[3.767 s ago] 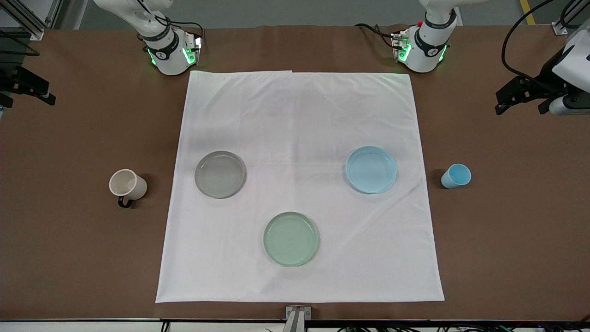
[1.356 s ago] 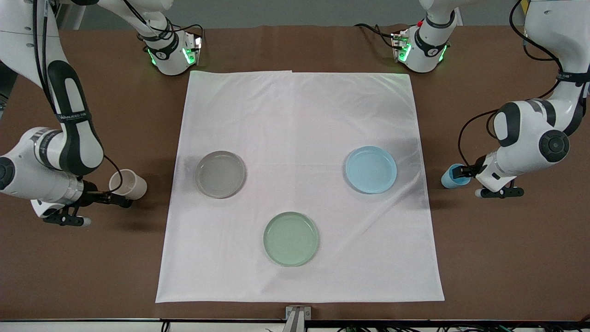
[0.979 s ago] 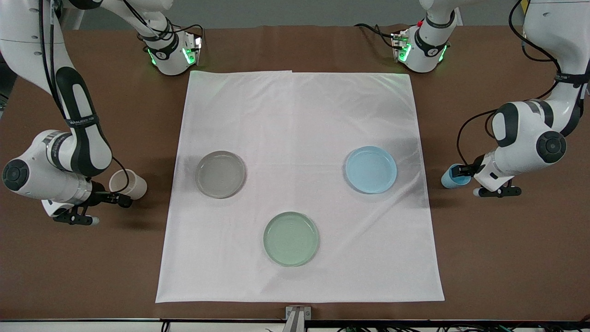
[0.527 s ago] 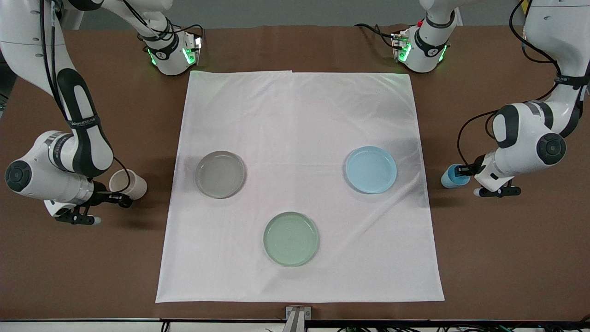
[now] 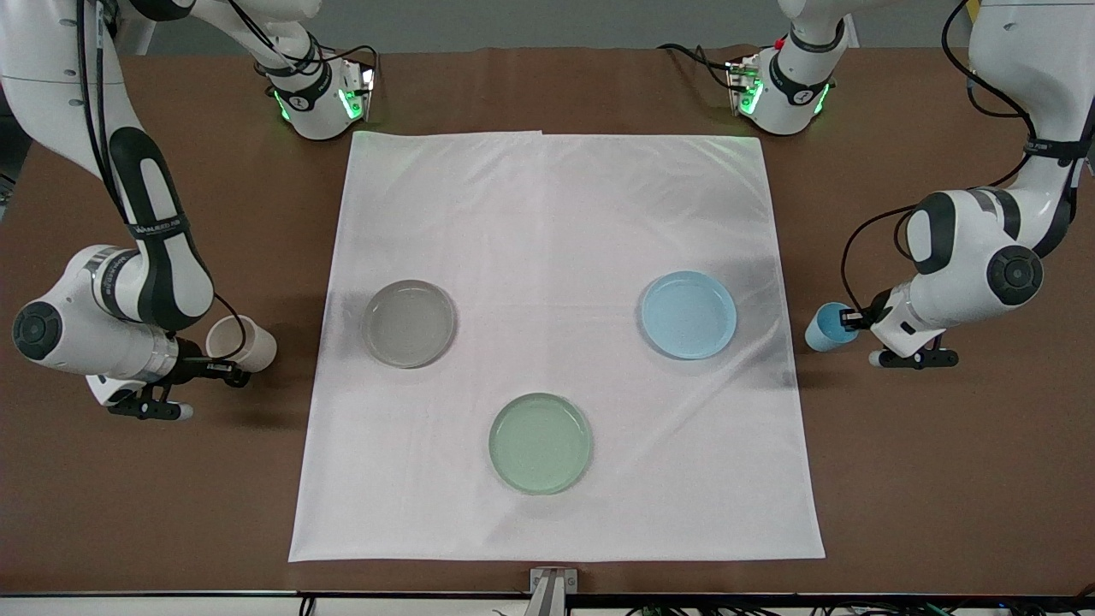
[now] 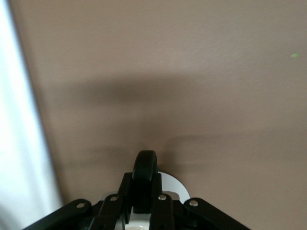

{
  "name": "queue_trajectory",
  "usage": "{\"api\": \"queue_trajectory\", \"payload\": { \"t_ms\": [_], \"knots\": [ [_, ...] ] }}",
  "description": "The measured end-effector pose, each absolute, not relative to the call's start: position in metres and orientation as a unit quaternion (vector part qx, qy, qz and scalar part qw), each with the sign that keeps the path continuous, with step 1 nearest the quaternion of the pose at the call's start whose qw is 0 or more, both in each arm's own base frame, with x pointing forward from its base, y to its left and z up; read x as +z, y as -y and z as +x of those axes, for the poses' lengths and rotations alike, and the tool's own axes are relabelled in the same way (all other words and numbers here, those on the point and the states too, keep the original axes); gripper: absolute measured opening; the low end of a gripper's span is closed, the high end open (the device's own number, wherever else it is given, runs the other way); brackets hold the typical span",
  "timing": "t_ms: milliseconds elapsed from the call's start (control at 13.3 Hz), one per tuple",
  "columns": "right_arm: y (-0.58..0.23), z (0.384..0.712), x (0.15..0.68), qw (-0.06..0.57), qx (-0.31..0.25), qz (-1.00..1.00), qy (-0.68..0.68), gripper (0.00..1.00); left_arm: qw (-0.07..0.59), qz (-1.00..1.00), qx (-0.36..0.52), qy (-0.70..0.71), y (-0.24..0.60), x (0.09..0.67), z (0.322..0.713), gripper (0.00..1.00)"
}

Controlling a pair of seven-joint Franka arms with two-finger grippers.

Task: Place blue cup in blue plate and white mug in gray plate
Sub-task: 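Carry the blue cup over the blue plate while the right gripper carries the mug, then lower the cup onto the blue plate while the right gripper lowers the mug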

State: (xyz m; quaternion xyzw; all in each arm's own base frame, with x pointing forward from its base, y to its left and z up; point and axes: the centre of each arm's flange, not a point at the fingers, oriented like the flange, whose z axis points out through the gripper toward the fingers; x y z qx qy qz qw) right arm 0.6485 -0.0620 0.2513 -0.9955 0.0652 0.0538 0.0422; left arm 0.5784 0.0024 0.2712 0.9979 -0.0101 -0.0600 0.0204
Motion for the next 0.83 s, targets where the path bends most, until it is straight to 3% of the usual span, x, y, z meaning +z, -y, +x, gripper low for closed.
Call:
{"api": "queue_trajectory", "payload": {
  "t_ms": [377, 829],
  "knots": [
    [-0.087, 0.649, 0.307, 0.038, 0.06, -0.993, -0.092, 0.19, 0.026, 0.998, -0.066, -0.004, 0.116, 0.311, 0.564, 0.03],
    [-0.198, 0.62, 0.285, 0.033, 0.036, -0.994, -0.096, 0.19, 0.02, 0.993, -0.099, -0.069, 0.235, 0.278, 0.521, 0.03]
  ]
}}
